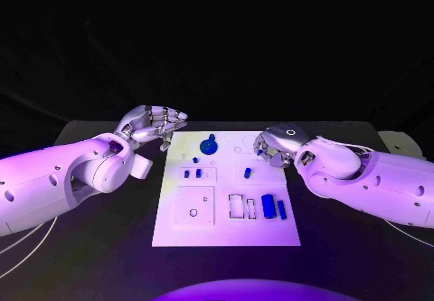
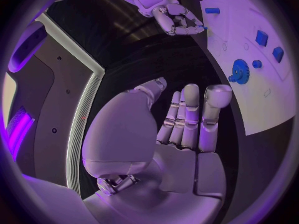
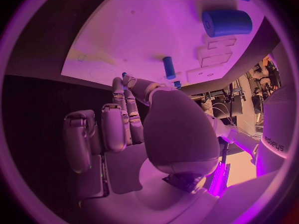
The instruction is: Assemble the parts on the task board
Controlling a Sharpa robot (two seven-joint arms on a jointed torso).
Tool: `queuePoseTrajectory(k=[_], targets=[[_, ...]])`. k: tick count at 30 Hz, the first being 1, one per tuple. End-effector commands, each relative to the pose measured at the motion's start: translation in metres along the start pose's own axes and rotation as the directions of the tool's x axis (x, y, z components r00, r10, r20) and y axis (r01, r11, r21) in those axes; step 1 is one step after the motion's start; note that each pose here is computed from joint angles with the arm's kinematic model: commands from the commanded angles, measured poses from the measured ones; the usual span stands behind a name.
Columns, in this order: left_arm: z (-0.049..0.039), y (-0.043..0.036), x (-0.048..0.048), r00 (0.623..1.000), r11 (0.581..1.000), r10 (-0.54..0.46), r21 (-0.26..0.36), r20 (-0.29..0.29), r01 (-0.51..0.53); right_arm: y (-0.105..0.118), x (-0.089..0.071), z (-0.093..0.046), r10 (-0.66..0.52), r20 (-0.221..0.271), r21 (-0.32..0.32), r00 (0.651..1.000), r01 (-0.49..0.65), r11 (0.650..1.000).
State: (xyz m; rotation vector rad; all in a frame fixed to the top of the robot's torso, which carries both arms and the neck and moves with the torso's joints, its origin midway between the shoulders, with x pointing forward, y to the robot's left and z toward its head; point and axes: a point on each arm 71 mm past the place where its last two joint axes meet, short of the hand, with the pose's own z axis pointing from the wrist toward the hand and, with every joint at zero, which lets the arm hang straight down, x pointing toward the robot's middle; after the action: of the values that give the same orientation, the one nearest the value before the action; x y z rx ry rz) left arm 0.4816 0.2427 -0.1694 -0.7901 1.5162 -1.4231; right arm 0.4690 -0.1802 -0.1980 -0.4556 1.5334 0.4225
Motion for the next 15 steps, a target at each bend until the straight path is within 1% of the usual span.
queuePoseTrajectory(k=[1, 7, 12, 15], targets=[[0.0011, -0.0003, 0.0022, 1.0, 1.0, -0.016, 0.0, -0.02, 0.016, 0.013, -0.008, -0.002, 0.029, 0.034, -0.042, 0.999, -0.028, 0.999], [0.0028, 0.0004, 0.0027, 1.0, 1.0, -0.019, -0.002, -0.022, 0.018, 0.041, -0.024, -0.005, 0.075, 0.064, -0.118, 0.995, -0.067, 0.991], [0.0042, 0.0009, 0.0035, 1.0, 1.0, -0.02, -0.002, -0.023, 0.02, 0.07, -0.033, -0.006, 0.114, 0.074, -0.193, 0.991, -0.097, 0.976], [0.005, 0.0011, 0.004, 0.999, 1.0, -0.02, -0.002, -0.024, 0.02, 0.083, -0.035, -0.005, 0.13, 0.073, -0.226, 0.989, -0.111, 0.968]])
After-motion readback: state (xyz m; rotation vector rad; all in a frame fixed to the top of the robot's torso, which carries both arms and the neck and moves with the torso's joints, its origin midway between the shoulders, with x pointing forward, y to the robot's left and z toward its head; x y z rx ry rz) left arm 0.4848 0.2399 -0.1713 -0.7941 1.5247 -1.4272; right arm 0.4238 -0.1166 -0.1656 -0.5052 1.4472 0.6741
